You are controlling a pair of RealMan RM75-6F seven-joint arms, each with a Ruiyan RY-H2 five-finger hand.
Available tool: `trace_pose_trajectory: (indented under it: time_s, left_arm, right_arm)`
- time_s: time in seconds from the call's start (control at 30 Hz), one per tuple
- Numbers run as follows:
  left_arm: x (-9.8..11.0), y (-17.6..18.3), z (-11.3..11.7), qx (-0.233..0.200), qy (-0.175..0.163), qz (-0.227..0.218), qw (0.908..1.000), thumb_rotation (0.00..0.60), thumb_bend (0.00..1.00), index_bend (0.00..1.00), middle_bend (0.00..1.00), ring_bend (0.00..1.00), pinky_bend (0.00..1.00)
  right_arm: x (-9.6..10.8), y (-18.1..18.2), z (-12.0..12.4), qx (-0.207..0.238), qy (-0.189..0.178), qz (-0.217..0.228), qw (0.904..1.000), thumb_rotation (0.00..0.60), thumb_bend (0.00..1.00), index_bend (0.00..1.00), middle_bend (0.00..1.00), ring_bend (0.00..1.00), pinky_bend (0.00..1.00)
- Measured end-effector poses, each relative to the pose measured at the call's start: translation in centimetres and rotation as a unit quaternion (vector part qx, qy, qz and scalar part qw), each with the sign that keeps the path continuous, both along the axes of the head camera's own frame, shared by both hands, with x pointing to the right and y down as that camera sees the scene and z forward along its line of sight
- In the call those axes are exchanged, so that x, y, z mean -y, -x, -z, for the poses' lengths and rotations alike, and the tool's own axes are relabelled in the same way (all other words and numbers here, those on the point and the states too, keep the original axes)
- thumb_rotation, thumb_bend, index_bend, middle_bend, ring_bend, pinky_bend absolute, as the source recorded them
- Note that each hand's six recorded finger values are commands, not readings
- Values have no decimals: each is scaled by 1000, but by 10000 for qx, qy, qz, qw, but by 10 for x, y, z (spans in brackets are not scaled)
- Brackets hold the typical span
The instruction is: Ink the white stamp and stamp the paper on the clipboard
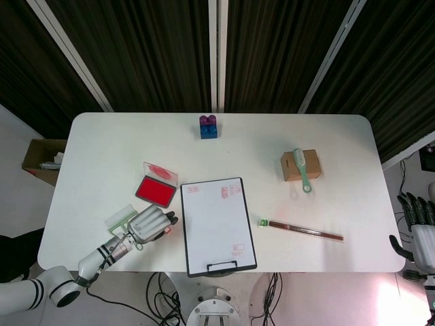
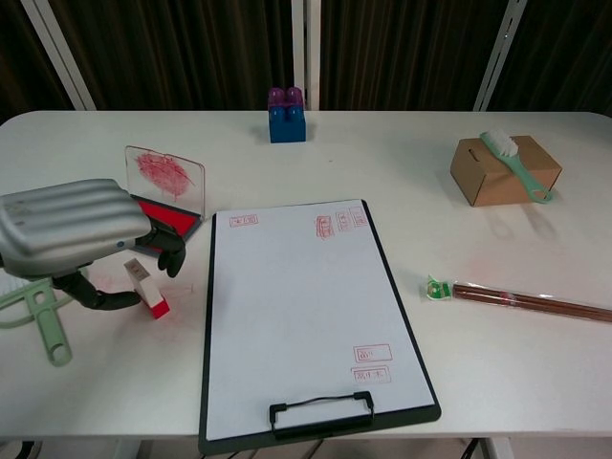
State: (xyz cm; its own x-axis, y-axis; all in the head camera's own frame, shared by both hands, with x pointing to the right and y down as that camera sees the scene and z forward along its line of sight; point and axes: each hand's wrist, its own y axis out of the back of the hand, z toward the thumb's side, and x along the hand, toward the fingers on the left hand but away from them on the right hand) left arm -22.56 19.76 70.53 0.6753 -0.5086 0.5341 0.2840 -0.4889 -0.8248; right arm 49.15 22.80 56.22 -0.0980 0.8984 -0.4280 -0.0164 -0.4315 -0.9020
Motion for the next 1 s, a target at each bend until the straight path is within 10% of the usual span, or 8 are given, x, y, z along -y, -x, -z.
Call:
trace_pose_trajectory:
  time_s: [1.0]
  left_arm:
    - [3,2,-8,-76,141,113,9998,600,361,536,538,955,940]
  right_arm:
    - [-2,-2,-5,-58,111,-70,9999,600,224,0,0,0,0]
